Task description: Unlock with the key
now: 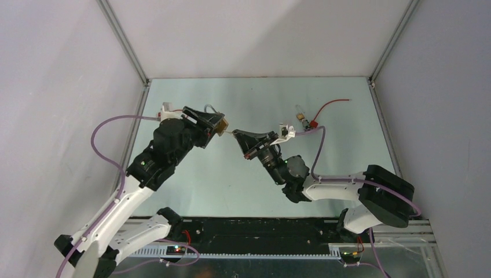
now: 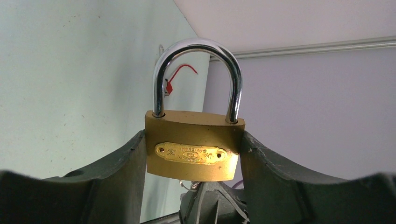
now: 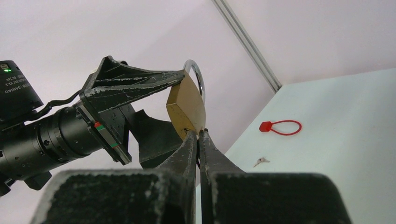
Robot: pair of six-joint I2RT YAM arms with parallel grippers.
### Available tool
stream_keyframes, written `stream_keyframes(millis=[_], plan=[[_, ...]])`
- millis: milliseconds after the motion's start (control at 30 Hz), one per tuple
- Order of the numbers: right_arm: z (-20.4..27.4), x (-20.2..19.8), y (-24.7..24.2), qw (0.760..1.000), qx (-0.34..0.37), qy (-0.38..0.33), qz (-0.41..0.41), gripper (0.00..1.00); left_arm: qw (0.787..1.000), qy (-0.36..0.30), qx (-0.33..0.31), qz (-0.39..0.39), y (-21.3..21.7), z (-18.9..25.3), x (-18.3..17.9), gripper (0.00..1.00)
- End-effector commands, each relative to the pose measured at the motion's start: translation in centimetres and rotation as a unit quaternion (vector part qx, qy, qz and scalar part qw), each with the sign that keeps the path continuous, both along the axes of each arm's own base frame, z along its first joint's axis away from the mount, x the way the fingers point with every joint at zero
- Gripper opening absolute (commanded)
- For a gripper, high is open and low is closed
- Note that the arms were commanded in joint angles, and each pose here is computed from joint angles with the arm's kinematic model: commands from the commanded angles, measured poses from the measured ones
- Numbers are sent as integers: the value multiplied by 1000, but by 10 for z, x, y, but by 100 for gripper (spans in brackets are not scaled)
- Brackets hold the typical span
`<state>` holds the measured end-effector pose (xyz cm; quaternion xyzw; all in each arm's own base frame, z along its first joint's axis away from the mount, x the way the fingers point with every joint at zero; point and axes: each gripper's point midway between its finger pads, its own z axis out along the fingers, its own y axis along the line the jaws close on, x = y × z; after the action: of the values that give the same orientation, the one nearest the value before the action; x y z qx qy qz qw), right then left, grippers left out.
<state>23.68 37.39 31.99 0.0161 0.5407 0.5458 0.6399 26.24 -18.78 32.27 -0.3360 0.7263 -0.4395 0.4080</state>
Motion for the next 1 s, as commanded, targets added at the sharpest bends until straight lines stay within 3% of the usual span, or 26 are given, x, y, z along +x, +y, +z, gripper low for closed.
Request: stream_keyframes(millis=[0, 267, 967], plan=[[3, -7, 8, 1000, -2, 0, 0, 0, 992, -61, -94, -63, -20, 57, -23, 0], [11, -17, -10, 999, 10, 8, -45, 0, 993, -38, -106, -30, -9, 39, -15, 0], [7, -19, -14, 995, 27, 12, -95, 0, 990, -28, -135, -16, -7, 44, -12, 0]])
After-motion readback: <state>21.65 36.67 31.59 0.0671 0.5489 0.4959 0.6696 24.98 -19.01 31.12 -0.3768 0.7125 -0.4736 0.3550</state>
